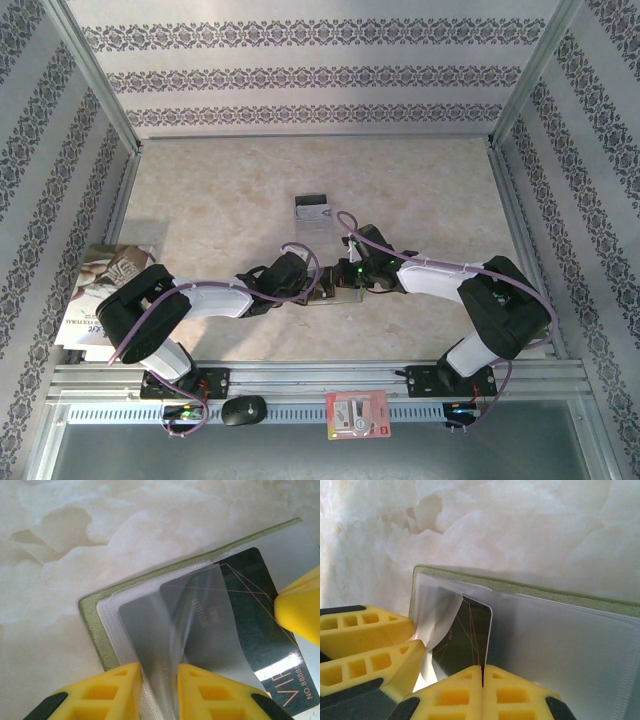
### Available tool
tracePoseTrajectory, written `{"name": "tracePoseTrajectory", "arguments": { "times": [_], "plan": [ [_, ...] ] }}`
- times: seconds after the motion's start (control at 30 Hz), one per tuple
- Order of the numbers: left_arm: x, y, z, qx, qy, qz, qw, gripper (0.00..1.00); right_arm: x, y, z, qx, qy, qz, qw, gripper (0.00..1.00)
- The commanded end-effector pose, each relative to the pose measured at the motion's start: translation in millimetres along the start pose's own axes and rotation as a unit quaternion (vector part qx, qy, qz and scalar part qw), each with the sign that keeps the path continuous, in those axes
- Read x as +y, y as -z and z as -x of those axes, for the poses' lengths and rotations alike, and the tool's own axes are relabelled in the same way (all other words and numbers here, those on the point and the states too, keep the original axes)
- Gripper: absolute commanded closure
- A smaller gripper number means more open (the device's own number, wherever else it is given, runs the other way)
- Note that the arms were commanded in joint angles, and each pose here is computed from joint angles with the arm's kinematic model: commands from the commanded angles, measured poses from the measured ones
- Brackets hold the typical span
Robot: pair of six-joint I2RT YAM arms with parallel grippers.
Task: Take the credit cards out of the card holder
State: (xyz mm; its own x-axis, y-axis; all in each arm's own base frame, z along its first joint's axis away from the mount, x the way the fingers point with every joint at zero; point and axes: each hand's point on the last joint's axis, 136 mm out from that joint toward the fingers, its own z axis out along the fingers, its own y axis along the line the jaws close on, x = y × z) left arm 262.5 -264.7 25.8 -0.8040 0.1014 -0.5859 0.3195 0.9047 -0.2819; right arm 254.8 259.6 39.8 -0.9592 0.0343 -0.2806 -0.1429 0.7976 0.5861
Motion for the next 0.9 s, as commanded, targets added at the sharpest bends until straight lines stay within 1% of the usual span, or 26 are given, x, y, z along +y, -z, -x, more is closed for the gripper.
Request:
{"name": "tracePoseTrajectory", "arguments": {
  "times": [0.0,0.07,0.13,0.23,0.5,0.53,0.63,0.7,0.8,0.87],
  "plan": [
    [9,-1,-30,0.049,-0.011,0.016,0.999,0.75,-1,-3,-6,0.012,0.007,-0.003,1.000,0.88],
    [8,-2,-31,0.050,-0.012,0.016,0.999,0.75,-2,-3,-6,0.012,0.001,-0.001,1.000,0.76],
    [8,-2,-31,0.050,-0.013,0.016,0.999,0.76,-3,-4,-6,0.012,-0.004,0.000,1.000,0.70],
    [8,-2,-31,0.051,-0.012,0.015,0.998,0.76,-5,-5,-6,0.017,-0.012,0.003,1.000,0.69],
    [7,-3,-33,0.054,-0.013,0.012,0.998,0.76,-6,-14,-12,0.041,-0.029,0.017,0.999,0.70],
    [7,-3,-32,0.054,-0.013,0.010,0.998,0.76,-5,-15,-12,0.042,-0.030,0.020,0.998,0.71],
    [7,-3,-33,0.057,-0.014,0.011,0.998,0.76,-4,-15,-12,0.041,-0.032,0.024,0.998,0.80],
    [7,-3,-33,0.056,-0.015,0.011,0.998,0.76,-5,-14,-11,0.038,-0.032,0.023,0.999,0.90],
    [8,-2,-32,0.052,-0.012,0.014,0.998,0.76,-8,-10,-8,0.028,-0.034,0.016,0.999,1.00],
    [9,-1,-33,0.052,-0.011,0.015,0.998,0.76,-13,-5,-7,0.018,-0.031,0.003,0.999,1.00]
  ]
}}
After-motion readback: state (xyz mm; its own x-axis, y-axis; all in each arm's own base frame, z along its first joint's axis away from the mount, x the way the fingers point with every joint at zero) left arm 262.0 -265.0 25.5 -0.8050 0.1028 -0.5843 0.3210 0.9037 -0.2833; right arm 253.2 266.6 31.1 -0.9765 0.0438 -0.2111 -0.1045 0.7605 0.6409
